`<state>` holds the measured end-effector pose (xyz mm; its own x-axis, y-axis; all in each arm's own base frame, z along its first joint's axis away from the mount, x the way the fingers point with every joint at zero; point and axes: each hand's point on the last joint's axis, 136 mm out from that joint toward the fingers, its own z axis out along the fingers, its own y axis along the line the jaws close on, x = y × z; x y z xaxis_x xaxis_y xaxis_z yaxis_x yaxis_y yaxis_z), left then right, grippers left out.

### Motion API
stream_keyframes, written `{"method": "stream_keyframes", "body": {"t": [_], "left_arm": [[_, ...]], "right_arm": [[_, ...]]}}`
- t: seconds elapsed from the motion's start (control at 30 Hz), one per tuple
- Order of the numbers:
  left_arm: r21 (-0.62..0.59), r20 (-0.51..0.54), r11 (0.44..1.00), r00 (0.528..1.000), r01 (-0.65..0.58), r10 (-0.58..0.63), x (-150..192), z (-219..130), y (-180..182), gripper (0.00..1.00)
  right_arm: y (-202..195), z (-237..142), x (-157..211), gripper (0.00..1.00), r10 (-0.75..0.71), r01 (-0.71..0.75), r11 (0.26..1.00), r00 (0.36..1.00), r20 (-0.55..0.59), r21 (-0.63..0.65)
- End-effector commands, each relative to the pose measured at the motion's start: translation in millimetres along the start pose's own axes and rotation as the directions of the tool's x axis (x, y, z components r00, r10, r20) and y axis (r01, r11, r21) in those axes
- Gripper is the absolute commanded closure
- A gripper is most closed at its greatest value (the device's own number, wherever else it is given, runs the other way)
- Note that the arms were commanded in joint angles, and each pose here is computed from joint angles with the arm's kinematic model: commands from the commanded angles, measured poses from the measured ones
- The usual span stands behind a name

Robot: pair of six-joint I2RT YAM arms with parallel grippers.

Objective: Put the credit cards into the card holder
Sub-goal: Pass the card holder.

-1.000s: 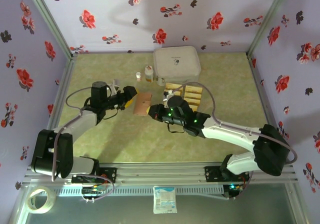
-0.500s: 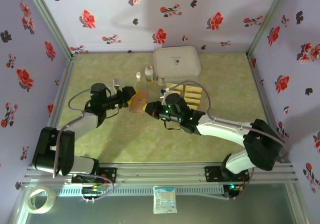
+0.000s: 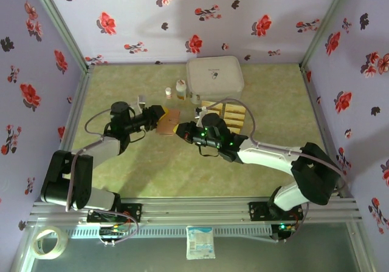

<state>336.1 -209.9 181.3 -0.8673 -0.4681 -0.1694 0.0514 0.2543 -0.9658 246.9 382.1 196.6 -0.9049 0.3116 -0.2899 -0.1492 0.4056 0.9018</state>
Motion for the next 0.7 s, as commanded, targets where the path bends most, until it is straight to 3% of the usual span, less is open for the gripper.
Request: {"method": "stream_keyframes", "body": {"t": [0.0, 0.2, 0.23, 0.33, 0.37, 0.53, 0.67], "left_arm": [[0.032, -0.021, 0.999, 1.0, -0.019, 0.02, 4.6, 2.4, -5.8, 0.68], [0.044, -0.016, 0.999, 1.0, -0.026, 0.027, 3.3, 2.7, -7.3, 0.83], [0.044, -0.016, 0.999, 0.999, -0.03, 0.031, 3.2, 2.9, -7.3, 0.87], [0.036, -0.016, 0.998, 0.999, -0.049, 0.05, 2.9, 3.3, -5.6, 0.94], [0.03, -0.015, 0.998, 0.998, -0.059, 0.059, 2.4, 3.6, -4.9, 0.95], [-0.037, 0.033, 0.995, 0.995, -0.09, 0.092, -4.8, 1.7, 5.8, 0.96], [-0.114, 0.075, 0.982, 0.984, -0.151, 0.16, -9.5, -1.0, 8.5, 0.97]], "right_arm": [[1.3, 2.0, -2.9, 1.0, 0.01, -0.009, 1.0, 1.0, 0.004, -0.029], [-7.3, 1.2, -2.6, 1.0, 0.014, -0.014, 1.0, 1.0, 0.001, -0.01], [-9.6, -1.0, -4.7, 0.95, 0.01, -0.01, 1.0, 1.0, -0.002, -0.001], [-25.1, -19.1, -18.5, 0.58, -0.009, 0.007, 0.997, 1.0, 0.026, 0.081], [-29.8, -27.9, -25.0, 0.51, -0.027, 0.022, 0.992, 0.999, 0.038, 0.121], [-46.2, -70.3, -50.8, 0.26, -0.156, 0.133, 0.93, 0.987, 0.042, 0.343], [-54.7, -92.8, -64.5, 0.18, -0.267, 0.234, 0.836, 0.964, -0.004, 0.496]]}}
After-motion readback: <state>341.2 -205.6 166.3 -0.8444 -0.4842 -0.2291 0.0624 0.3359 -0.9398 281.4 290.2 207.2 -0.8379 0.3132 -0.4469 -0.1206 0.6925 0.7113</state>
